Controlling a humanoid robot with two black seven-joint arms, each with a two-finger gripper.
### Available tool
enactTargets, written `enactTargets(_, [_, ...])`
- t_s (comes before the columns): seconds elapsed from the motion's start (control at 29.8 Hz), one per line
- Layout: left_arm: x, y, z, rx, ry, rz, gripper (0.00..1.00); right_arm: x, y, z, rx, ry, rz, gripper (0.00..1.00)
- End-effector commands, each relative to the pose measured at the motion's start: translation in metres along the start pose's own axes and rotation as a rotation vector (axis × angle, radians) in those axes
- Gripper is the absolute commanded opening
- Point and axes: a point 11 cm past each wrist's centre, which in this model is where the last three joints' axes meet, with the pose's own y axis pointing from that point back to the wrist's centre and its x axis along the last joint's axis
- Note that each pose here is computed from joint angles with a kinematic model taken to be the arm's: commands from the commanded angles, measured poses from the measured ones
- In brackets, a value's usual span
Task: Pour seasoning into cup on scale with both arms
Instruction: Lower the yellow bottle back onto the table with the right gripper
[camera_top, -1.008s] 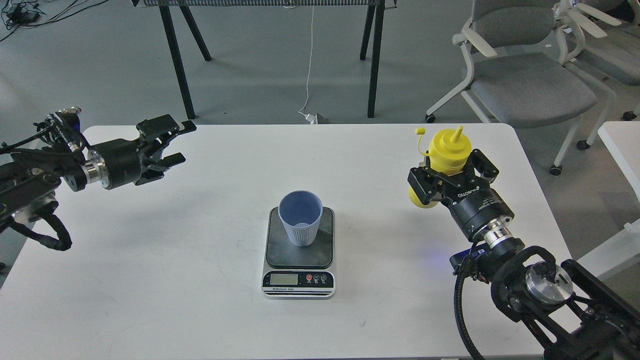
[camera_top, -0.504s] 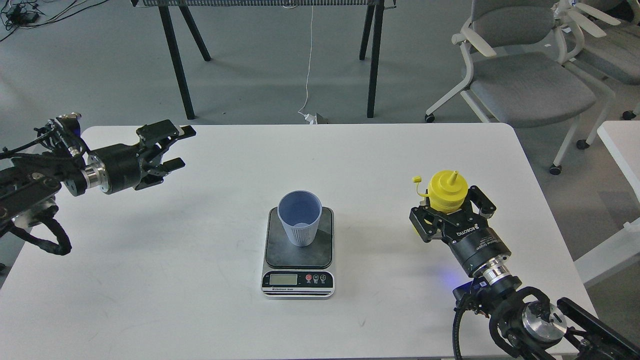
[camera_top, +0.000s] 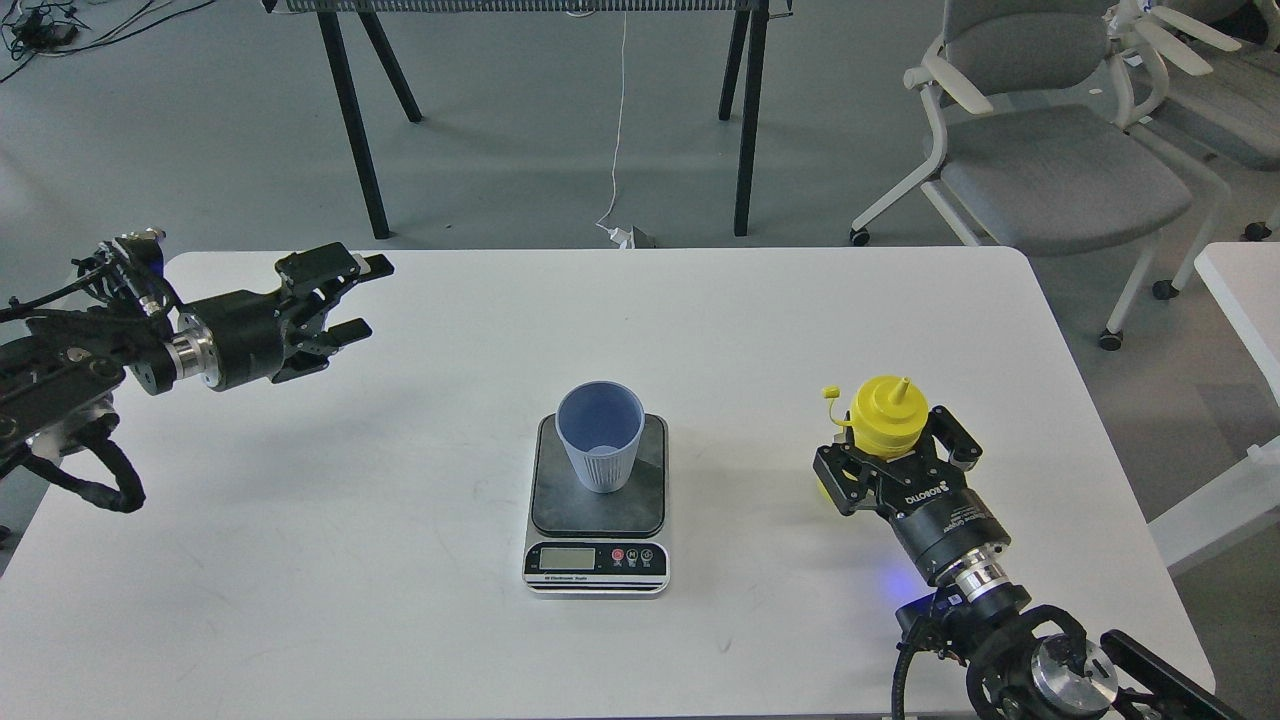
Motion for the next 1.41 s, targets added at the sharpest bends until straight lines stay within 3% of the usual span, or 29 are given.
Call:
enactTargets(0.0, [0.0, 0.0, 0.0, 0.0, 0.0, 0.0, 1.0, 0.001, -0.002, 0.007, -0.007, -0.014, -0.004, 0.09])
enactTargets(0.61, [-0.003, 0.001, -0.005, 0.008, 0.007, -0.002, 1.0, 0.017, 0.008, 0.008, 0.006, -0.019, 0.043, 0.26])
enactTargets(0.81, [-0.003, 0.001, -0.005, 0.008, 0.007, -0.002, 1.0, 0.02, 0.011, 0.009, 0.01, -0.023, 0.052, 0.43])
enactTargets(0.97, [-0.005, -0.001, -0.004, 0.004, 0.009, -0.007, 1.0, 0.02, 0.012, 0.01, 0.008, -0.024, 0.052, 0.79])
enactTargets(1.04, [-0.006, -0.002, -0.004, 0.004, 0.008, -0.011, 1.0, 0.021, 0.013, 0.009, 0.011, -0.027, 0.054, 0.99])
enactTargets(1.38, [-0.007, -0.004, -0.004, 0.002, 0.009, -0.013, 1.0, 0.028, 0.026, 0.009, 0.019, -0.033, 0.08, 0.99])
